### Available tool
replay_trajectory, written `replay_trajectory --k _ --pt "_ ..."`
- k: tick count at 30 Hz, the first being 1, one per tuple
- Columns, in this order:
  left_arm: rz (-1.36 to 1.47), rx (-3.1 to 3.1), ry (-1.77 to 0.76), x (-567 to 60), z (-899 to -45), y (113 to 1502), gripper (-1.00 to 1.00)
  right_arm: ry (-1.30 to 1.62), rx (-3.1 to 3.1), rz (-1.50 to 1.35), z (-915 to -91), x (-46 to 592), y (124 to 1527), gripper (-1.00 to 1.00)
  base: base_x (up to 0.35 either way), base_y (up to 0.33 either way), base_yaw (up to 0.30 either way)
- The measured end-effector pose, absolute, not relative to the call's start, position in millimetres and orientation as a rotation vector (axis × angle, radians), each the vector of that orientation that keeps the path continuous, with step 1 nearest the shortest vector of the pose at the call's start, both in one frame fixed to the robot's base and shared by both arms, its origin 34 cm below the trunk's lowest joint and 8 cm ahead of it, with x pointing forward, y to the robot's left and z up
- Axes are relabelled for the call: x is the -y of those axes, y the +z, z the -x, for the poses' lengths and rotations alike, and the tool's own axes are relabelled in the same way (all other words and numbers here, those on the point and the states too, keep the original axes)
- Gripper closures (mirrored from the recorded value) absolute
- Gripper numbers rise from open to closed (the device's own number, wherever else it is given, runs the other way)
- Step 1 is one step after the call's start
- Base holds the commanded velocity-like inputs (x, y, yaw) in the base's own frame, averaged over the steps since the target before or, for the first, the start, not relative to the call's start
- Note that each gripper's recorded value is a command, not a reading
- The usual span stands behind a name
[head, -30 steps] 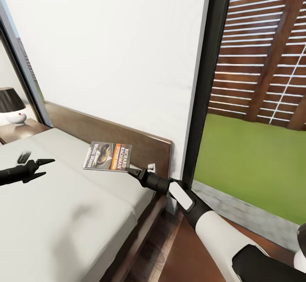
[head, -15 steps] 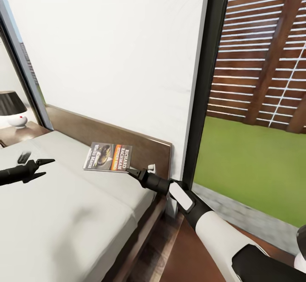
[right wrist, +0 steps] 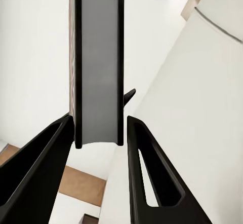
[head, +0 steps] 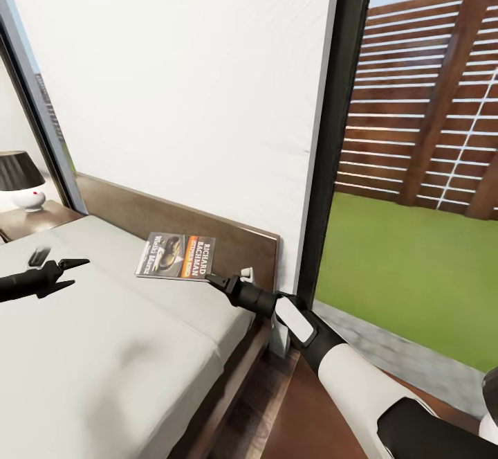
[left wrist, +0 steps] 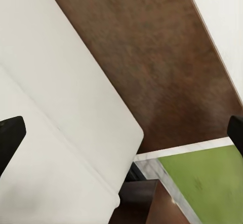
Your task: In the bedroom, move the book from the bed onto either nightstand, and place the two sandals side by side next to the bed.
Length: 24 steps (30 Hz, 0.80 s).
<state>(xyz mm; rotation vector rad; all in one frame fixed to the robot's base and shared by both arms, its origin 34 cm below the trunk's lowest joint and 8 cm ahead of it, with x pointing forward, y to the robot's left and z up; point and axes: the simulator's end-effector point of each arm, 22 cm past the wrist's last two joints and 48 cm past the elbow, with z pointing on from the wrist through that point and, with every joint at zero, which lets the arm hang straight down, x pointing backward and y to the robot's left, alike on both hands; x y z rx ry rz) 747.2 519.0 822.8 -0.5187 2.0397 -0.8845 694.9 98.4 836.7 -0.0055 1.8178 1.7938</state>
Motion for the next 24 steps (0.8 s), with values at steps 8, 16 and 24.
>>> replay_trajectory --k 8,16,24 --pt "0.519 -2.04 -0.884 -519.0 -747.1 823.0 -1.0 1.793 -1.816 0.005 -695.1 -98.1 837.0 1.0 0.0 0.0 0.0" --pt "0.519 -2.04 -0.883 -519.2 -747.1 822.8 -1.0 1.795 -1.817 0.006 -694.7 -98.3 837.1 1.0 0.0 0.0 0.0" --pt "0.52 -2.04 -0.883 -519.3 -747.1 822.7 -1.0 1.794 -1.816 0.005 -695.0 -98.1 837.2 1.0 0.0 0.0 0.0"
